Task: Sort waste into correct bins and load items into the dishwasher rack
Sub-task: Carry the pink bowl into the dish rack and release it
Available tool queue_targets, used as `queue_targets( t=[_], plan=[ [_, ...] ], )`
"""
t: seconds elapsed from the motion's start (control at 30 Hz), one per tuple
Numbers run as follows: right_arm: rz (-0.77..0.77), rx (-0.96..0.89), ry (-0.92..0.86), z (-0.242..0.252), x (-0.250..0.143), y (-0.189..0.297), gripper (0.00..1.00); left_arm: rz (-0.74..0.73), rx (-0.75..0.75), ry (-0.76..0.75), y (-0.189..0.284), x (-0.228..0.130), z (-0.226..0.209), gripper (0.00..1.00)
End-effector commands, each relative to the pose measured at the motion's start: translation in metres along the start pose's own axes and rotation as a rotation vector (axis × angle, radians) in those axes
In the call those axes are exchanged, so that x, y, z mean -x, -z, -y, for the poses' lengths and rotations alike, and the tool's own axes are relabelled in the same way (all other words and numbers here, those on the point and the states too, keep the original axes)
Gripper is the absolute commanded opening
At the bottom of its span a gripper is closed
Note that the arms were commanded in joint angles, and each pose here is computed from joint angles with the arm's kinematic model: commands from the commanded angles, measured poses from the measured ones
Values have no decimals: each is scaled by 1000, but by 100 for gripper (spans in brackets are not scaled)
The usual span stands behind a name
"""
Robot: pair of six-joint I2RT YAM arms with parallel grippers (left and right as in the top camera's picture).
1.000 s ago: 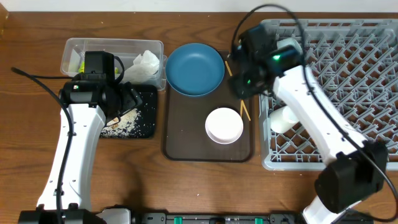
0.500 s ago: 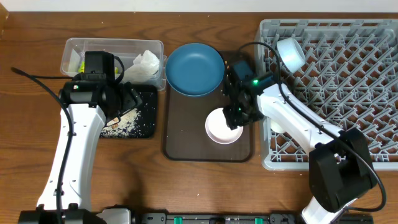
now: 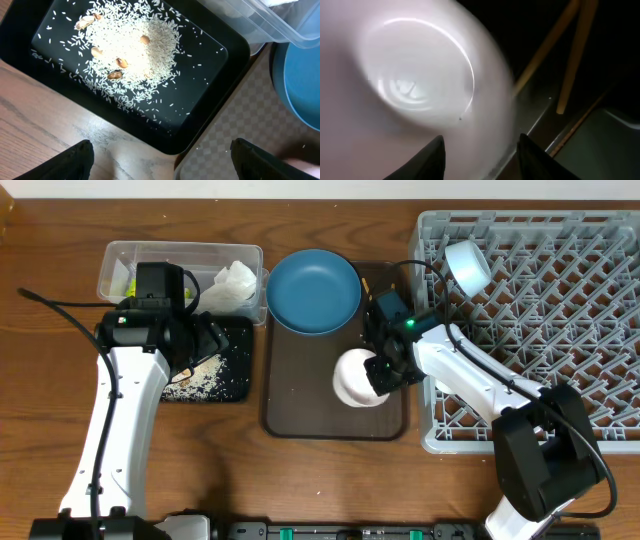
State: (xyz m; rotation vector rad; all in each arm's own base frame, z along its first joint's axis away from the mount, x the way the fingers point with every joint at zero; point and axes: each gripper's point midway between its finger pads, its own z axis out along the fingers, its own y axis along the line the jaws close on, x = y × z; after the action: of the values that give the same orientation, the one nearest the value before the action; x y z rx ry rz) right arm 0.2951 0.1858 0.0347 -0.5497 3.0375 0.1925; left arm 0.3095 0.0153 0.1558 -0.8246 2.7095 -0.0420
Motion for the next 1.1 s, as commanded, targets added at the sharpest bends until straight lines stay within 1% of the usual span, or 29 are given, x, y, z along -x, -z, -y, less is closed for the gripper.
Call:
queue_targets(
  t=[0.0, 0.13, 0.2, 0.6, 0.73, 0.9, 1.07],
  plan=[
    [13, -13, -22, 2, 4, 1, 47, 28, -1, -1, 8, 6, -1, 90],
    [28, -11, -20, 1, 10, 6, 48, 28, -1, -1, 8, 6, -1, 90],
    [28, -11, -21, 1, 10, 6, 47, 28, -1, -1, 8, 6, -1, 90],
    [67, -10, -63, 1, 17, 1, 30, 27, -2, -1, 8, 6, 0, 90],
    [79, -7, -66, 0, 20, 0, 27, 28, -1, -1, 8, 6, -1, 89],
    [71, 2, -54, -8, 20, -7, 26, 28, -1, -1, 8, 6, -1, 90],
    [68, 4, -54, -13, 20, -11, 18, 27, -2, -1, 8, 6, 0, 90]
  ],
)
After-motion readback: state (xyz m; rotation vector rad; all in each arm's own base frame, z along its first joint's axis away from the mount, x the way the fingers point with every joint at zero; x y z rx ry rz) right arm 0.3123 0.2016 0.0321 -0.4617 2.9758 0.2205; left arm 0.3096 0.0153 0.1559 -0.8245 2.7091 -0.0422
